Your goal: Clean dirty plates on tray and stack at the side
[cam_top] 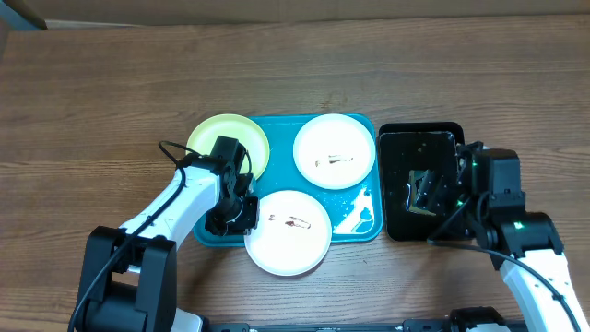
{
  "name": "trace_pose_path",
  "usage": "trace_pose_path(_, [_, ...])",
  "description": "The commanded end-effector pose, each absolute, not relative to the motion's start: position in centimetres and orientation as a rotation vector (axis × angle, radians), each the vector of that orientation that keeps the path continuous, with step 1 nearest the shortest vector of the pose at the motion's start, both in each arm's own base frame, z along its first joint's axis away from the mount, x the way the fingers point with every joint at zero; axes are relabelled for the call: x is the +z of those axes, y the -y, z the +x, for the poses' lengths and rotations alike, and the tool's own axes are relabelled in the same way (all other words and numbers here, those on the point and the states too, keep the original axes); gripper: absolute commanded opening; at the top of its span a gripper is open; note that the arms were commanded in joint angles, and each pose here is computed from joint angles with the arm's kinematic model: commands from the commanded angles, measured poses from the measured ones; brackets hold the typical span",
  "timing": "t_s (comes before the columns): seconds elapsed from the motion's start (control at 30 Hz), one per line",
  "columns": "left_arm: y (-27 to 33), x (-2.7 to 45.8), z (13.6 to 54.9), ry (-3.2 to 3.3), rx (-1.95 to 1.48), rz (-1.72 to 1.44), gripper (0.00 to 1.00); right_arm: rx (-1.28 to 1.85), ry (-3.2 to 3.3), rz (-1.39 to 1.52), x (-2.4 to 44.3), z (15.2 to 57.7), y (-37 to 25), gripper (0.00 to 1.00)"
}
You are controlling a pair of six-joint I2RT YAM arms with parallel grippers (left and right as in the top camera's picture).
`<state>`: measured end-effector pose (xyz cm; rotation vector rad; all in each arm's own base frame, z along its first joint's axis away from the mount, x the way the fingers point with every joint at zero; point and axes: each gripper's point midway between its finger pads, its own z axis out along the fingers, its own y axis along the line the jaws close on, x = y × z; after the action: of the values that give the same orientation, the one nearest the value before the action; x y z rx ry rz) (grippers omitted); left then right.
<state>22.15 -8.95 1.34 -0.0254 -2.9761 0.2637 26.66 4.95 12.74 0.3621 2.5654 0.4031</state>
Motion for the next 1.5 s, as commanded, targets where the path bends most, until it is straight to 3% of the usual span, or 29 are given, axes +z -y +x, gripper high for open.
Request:
trace_pose_path(0.0, [9.4, 1.8, 23.3, 3.000, 0.271, -0.018, 0.04, 0.413, -2.543, 0.345, 13.9, 27.8, -5.2, 0.72])
trace_pose_path(0.23, [10.2, 3.4, 25.6, 3.060, 0.320, -0.024, 0.04, 0.299, -2.576, 0.347, 13.0, 29.3, -4.1, 0.72])
trace_pose_path(0.43, [10.2, 3.5, 25.7, 3.059, 0.319, -0.024, 0.04, 0.213, -2.682, 0.353, 9.6, 29.8, -3.4, 0.69])
trace_pose_path(0.87, [10.2, 3.5, 25.6, 3.057, 0.319, 0.000, 0.04, 0.097, -2.892, 0.411, 2.2, 29.6, -2.6, 0.54])
trace_pose_path(0.93, [10.2, 3.5, 25.7, 3.057, 0.319, 0.000, 0.04, 0.092, -2.909, 0.413, 1.5, 29.6, -2.6, 0.45])
trace_pose_path(1.0, [10.2, 3.5, 25.6, 3.057, 0.319, 0.000, 0.04, 0.092, -2.927, 0.416, 0.9, 29.5, -2.7, 0.21])
trace_pose_path(1.07, [10.2, 3.5, 25.6, 3.057, 0.319, 0.000, 0.04, 0.089, -2.939, 0.417, 0.6, 29.3, -2.7, 0.04])
trace_pose_path(1.27, [10.2, 3.5, 25.6, 3.057, 0.319, 0.000, 0.04, 0.096, -2.945, 0.446, 0.5, 29.2, -2.7, 0.05])
trace_pose_path(1.37, [10.2, 3.5, 25.7, 3.057, 0.319, 0.000, 0.04, 0.161, -2.938, 0.439, 1.0, 29.7, -3.5, 0.37])
trace_pose_path(1.47, [10.2, 3.5, 25.6, 3.057, 0.319, 0.000, 0.04, 0.185, -2.930, 0.436, 1.7, 30.2, -3.8, 0.47])
